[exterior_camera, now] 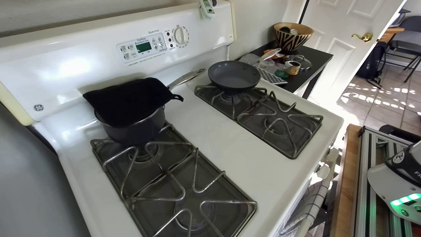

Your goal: Brush the top of the stove.

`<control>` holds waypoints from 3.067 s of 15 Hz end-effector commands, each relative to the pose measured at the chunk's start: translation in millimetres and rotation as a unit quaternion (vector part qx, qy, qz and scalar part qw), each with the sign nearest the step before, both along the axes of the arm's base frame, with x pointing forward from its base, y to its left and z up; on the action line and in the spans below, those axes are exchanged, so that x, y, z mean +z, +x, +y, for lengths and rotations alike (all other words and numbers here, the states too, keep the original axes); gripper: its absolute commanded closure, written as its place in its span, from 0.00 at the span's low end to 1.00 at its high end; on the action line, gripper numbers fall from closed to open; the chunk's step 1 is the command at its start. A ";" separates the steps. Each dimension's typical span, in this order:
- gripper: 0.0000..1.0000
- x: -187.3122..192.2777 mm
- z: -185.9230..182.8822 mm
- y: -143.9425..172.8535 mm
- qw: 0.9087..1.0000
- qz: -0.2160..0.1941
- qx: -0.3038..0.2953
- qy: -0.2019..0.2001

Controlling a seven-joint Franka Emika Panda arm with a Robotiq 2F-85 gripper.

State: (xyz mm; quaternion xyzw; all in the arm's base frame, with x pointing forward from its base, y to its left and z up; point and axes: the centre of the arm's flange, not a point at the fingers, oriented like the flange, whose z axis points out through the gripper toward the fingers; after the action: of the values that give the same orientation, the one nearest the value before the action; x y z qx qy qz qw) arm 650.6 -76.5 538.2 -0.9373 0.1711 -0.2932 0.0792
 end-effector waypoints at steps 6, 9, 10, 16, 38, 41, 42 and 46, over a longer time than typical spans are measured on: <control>0.96 -16.6 43.2 12.0 1.000 0.016 0.009 0.008; 0.96 -19.7 59.2 18.2 1.000 0.016 0.019 0.009; 0.96 -19.2 64.7 20.3 1.000 0.014 0.025 0.009; 0.96 -18.4 94.9 35.7 0.999 0.007 0.049 0.011; 0.96 69.3 99.2 -21.9 0.997 -0.027 0.065 0.014; 0.96 82.4 61.3 -45.1 0.999 -0.024 0.041 0.006; 0.96 88.2 49.7 -53.2 0.999 -0.026 0.040 -0.001; 0.96 84.9 -2.0 -78.9 0.999 -0.016 0.040 -0.030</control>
State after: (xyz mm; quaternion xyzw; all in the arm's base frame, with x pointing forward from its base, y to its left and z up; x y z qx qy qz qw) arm 604.4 -50.1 631.4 -0.9333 0.1334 -0.3221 0.0862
